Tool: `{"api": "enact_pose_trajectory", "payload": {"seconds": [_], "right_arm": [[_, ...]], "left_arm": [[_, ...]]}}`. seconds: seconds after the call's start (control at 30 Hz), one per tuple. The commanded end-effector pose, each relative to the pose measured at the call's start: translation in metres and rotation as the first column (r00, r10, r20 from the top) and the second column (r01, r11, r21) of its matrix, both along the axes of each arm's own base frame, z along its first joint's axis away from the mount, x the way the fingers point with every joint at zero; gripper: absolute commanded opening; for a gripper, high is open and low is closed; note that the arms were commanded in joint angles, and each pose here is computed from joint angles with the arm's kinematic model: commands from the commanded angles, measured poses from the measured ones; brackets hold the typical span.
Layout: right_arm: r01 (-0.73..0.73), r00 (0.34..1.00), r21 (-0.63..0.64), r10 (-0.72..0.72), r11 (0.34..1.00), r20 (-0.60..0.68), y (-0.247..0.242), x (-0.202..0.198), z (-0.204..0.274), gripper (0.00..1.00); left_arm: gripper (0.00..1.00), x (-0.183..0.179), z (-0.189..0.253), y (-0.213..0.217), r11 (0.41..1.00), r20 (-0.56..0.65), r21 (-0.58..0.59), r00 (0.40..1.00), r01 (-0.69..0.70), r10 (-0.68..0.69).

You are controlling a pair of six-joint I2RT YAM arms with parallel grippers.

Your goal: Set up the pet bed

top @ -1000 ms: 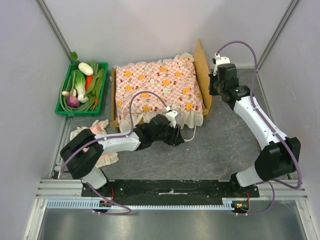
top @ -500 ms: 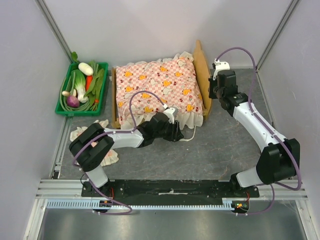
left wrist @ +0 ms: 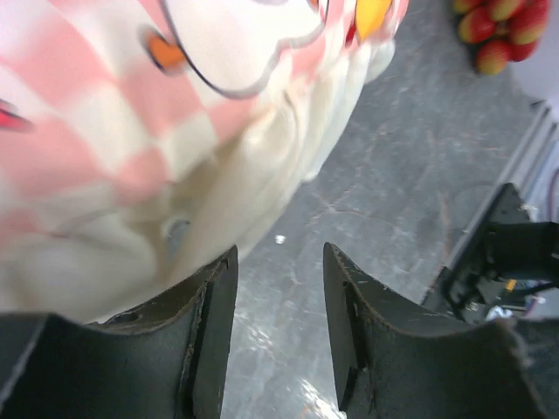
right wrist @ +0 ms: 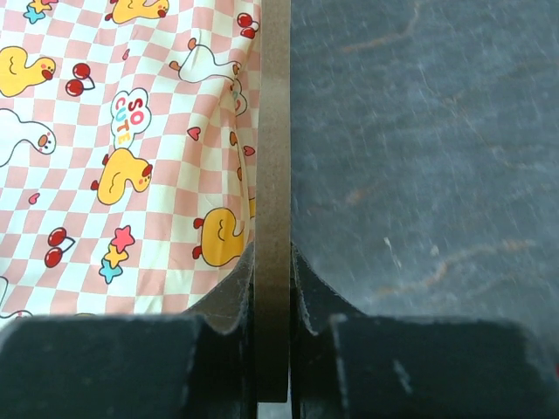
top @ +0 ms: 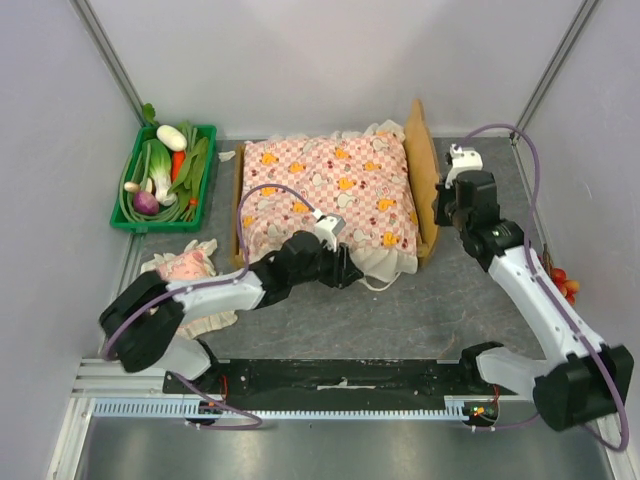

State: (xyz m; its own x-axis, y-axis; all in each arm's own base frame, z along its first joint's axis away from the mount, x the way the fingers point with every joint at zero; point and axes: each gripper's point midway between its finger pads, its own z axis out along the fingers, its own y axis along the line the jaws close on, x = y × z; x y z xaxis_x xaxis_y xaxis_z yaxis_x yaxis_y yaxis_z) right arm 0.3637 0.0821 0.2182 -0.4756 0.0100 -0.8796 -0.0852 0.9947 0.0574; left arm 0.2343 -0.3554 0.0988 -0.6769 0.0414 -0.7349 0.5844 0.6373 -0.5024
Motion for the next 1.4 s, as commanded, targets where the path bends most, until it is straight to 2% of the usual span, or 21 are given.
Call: {"api": "enact_pose_trajectory", "payload": {"seconds": [0.0,0.17,0.27,0.3,0.43,0.53,0.67,0.93,1.13,1.2,1.23,1.27,1.33,1.37], "right_arm": [[-0.069,0.974,0.186,0.026,0.980,0.224,0.009,-0.040,0.090,0.00],[-0.066,0.967,0.217,0.008,0.974,0.255,0.002,-0.066,0.116,0.00],[-0.075,0.959,0.227,0.007,0.971,0.284,0.005,-0.060,0.140,0.00],[-0.091,0.945,0.244,0.007,0.966,0.327,0.007,-0.056,0.163,0.00],[-0.119,0.924,0.247,0.016,0.962,0.383,0.013,-0.042,0.206,0.00],[-0.099,0.924,0.224,0.006,0.970,0.382,0.013,-0.026,0.204,0.00],[-0.055,0.929,0.222,-0.031,0.973,0.368,0.010,-0.009,0.180,0.00],[-0.018,0.923,0.192,-0.058,0.981,0.380,0.009,0.019,0.119,0.00],[-0.024,0.940,0.161,-0.032,0.987,0.339,0.015,0.035,0.090,0.00],[-0.007,0.957,0.150,-0.037,0.989,0.287,0.014,0.035,0.069,0.01],[-0.001,0.966,0.147,-0.037,0.989,0.257,0.013,0.033,0.060,0.03],[0.002,0.977,0.138,-0.031,0.990,0.209,0.012,0.027,0.051,0.21],[0.004,0.979,0.135,-0.031,0.991,0.202,0.009,0.018,0.054,0.36],[0.014,0.983,0.119,-0.036,0.993,0.179,0.006,0.011,0.050,0.51]], "left_arm": [[0.50,-0.015,0.057,0.008,0.996,0.117,-0.088,0.993,0.008,0.002],[0.50,-0.034,0.080,0.021,0.993,0.144,-0.117,0.990,0.022,-0.005],[0.50,-0.035,0.089,0.022,0.992,0.155,-0.125,0.988,0.021,-0.002],[0.50,-0.035,0.091,0.021,0.992,0.160,-0.127,0.987,0.024,-0.004],[0.50,-0.031,0.113,0.020,0.989,0.197,-0.148,0.980,0.023,0.006],[0.50,-0.028,0.116,0.016,0.992,0.209,-0.125,0.978,0.034,-0.007],[0.50,-0.027,0.109,0.010,0.992,0.187,-0.123,0.982,0.039,-0.016],[0.50,-0.025,0.067,0.001,0.996,0.117,-0.079,0.993,0.039,-0.030],[0.50,-0.015,0.048,0.001,0.999,0.108,-0.042,0.994,-0.003,0.008],[0.51,-0.013,0.043,0.000,1.000,0.102,-0.029,0.995,-0.008,0.011],[0.50,-0.014,0.039,-0.001,1.000,0.091,-0.023,0.996,-0.004,0.006],[0.51,-0.015,0.036,-0.002,1.000,0.078,-0.023,0.997,0.000,0.002],[0.51,-0.020,0.030,-0.002,1.000,0.054,-0.022,0.998,0.013,-0.012],[0.51,-0.022,0.028,-0.002,1.000,0.040,-0.029,0.999,0.012,-0.011]]}}
